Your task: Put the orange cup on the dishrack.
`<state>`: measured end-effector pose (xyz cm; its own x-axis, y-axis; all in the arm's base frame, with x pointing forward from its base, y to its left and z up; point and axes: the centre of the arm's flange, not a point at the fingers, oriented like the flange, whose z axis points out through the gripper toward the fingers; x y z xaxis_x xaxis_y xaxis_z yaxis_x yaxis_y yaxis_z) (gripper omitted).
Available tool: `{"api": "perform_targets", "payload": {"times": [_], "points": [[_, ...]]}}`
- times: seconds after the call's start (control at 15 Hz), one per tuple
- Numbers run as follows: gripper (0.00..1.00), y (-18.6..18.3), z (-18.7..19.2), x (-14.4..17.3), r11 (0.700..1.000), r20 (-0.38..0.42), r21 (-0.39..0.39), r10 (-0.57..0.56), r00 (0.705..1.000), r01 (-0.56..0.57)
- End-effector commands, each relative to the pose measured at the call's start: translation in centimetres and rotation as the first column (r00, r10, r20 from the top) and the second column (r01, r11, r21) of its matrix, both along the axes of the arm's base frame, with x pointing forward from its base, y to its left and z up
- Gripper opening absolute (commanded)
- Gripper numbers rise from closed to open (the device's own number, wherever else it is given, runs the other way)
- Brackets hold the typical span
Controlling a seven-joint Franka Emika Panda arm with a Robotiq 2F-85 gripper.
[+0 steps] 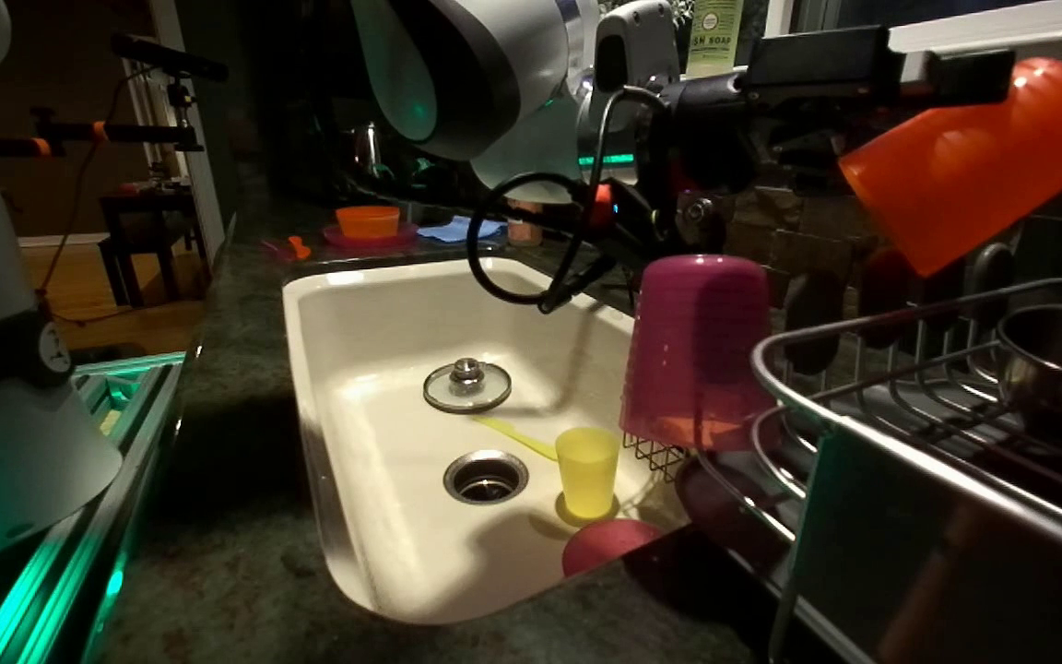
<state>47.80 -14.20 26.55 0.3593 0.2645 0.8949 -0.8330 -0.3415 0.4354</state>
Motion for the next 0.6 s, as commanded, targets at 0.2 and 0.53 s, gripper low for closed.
{"api": "perform_targets", "payload": {"times": [0.2, 0.53], "points": [[0.42, 0.0, -1.52, -0.31, 1.0, 0.006, -0.005, -0.002, 1.0, 0.002], [0.42, 0.59, -2.2, -0.2, 1.0, 0.0, 0.011, 0.011, 1.0, -0.011]]}}
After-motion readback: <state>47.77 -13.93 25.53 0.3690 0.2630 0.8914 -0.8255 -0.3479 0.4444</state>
